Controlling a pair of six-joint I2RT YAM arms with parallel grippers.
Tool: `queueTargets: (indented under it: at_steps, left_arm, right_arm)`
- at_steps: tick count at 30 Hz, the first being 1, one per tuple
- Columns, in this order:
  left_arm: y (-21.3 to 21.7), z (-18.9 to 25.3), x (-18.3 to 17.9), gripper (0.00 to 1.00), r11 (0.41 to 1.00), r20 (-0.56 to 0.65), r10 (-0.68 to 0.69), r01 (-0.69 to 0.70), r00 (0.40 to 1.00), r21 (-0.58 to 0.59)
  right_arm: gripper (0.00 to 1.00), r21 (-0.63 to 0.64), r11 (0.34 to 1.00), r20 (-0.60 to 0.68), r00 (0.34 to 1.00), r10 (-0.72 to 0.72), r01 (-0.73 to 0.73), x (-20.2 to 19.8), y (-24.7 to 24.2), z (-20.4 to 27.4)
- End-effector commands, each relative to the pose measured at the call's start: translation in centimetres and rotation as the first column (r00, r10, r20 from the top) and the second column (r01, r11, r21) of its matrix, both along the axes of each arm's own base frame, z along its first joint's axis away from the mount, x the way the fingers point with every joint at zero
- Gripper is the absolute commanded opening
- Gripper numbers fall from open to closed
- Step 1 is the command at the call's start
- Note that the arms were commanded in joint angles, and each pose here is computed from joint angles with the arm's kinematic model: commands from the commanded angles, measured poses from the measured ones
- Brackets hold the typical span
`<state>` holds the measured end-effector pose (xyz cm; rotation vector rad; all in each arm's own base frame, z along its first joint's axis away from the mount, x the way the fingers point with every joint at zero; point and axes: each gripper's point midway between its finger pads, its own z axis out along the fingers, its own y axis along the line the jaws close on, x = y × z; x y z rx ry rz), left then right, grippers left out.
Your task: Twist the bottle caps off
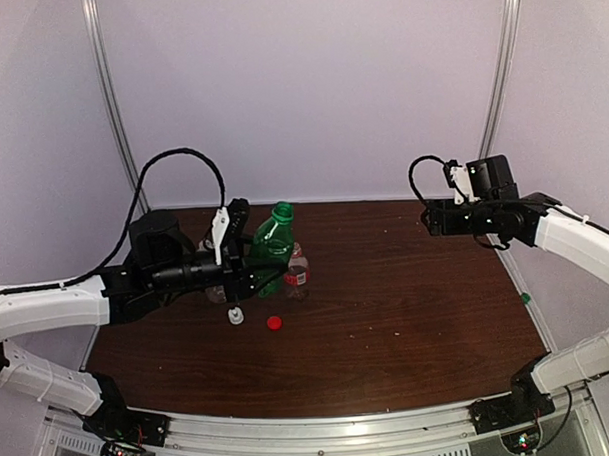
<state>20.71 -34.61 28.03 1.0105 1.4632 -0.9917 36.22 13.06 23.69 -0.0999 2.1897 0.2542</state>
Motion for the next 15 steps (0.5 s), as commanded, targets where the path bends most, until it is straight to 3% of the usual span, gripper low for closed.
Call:
queueTargets:
  at_steps: [1,9,15]
  left_arm:
    - [-0.2,0.8,0.6,0.25,1.0,0.048,0.021,-0.02,0.999,-0.01]
    - [-0.8,1.2,1.4,0.25,0.999,0.025,0.037,-0.036,0.999,-0.029]
    - [-1.9,1.5,2.4,0.25,0.999,0.013,0.043,-0.043,0.999,-0.031]
  right_arm:
    - [0.82,-0.006,0.999,-0.018,0.999,-0.032,0.032,0.2,-0.6,-1.1]
    - [0.84,0.019,1.0,0.038,0.999,-0.02,0.019,-0.2,-0.6,1.0]
    - [0.85,-0.03,0.997,0.069,0.995,-0.074,0.076,-0.5,-2.3,1.5]
